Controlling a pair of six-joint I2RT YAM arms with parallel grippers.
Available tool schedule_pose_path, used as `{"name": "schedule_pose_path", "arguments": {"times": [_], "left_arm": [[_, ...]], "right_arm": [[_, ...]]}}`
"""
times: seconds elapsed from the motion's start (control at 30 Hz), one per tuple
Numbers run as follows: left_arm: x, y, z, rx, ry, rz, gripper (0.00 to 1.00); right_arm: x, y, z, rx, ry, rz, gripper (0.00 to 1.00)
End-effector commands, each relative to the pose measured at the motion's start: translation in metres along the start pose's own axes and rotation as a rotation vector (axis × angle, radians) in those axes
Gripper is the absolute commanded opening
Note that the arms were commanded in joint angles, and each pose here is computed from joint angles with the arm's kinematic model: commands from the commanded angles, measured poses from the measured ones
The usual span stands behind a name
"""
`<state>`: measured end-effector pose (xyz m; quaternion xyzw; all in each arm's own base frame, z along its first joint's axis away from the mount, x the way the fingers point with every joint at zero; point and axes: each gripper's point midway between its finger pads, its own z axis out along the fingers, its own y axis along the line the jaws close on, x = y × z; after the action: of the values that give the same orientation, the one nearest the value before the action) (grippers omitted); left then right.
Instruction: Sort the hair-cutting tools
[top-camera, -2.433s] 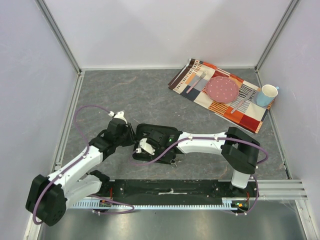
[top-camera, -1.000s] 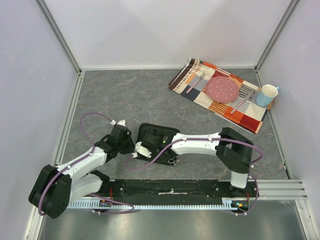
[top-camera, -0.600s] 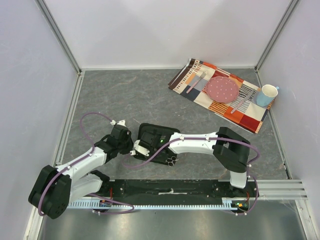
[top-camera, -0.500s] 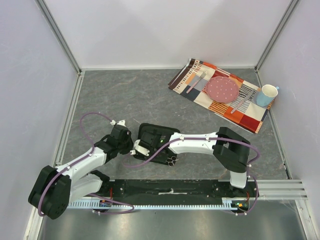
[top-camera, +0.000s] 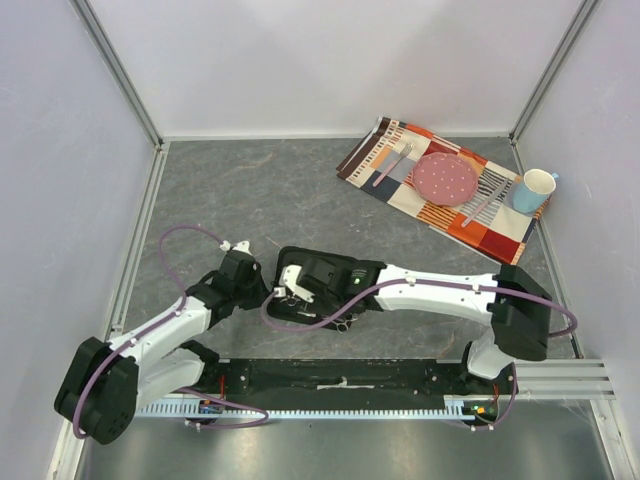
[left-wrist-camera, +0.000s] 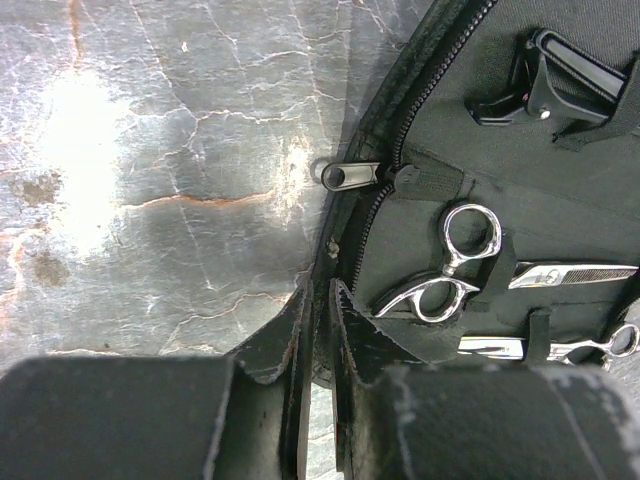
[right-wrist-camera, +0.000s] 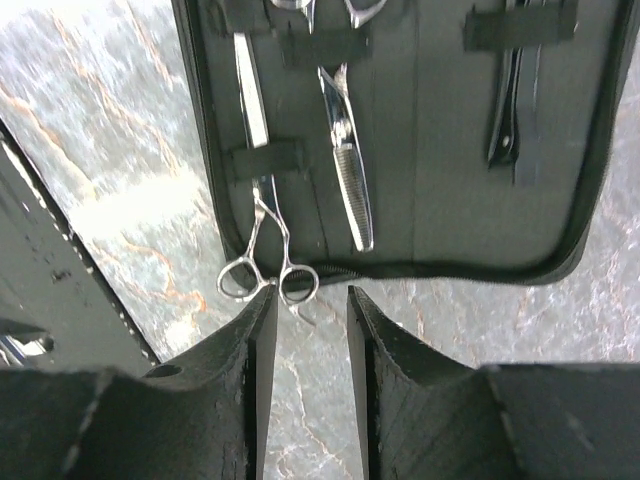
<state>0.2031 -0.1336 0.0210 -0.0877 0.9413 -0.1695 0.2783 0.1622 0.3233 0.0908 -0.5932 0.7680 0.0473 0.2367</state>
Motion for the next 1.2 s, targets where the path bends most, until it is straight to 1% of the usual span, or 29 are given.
{"name": "schedule_pose_path", "arguments": {"times": [0.0,0.07,0.23,0.6,0.87,1.17], "left_arm": [[-0.005,-0.008,-0.005,0.026,-0.01,-0.018,0.17],[-0.008,-0.01,-0.006,0.031,-0.017,-0.015,0.17],[-0.01,-0.011,-0.008,0.034,-0.021,-0.009,0.17],[-0.011,-0.011,-0.007,0.027,-0.019,-0.004,0.17],[-0.01,-0.01,-0.008,0.026,-0.02,-0.004,0.17],[-0.01,-0.009,-0.009,0.023,-0.022,-0.003,0.17]], "right_arm": [[0.035,-0.001,-0.005,0.022,0.054,0.041,0.41],[0.047,0.002,-0.001,0.013,0.069,0.076,0.41],[0.056,0.007,0.005,-0.023,0.06,0.114,0.41],[0.043,0.025,0.016,-0.111,0.026,0.154,0.41],[0.044,0.023,0.026,-0.093,0.017,0.169,0.4],[0.053,0.016,0.037,-0.066,0.04,0.188,0.4]]}}
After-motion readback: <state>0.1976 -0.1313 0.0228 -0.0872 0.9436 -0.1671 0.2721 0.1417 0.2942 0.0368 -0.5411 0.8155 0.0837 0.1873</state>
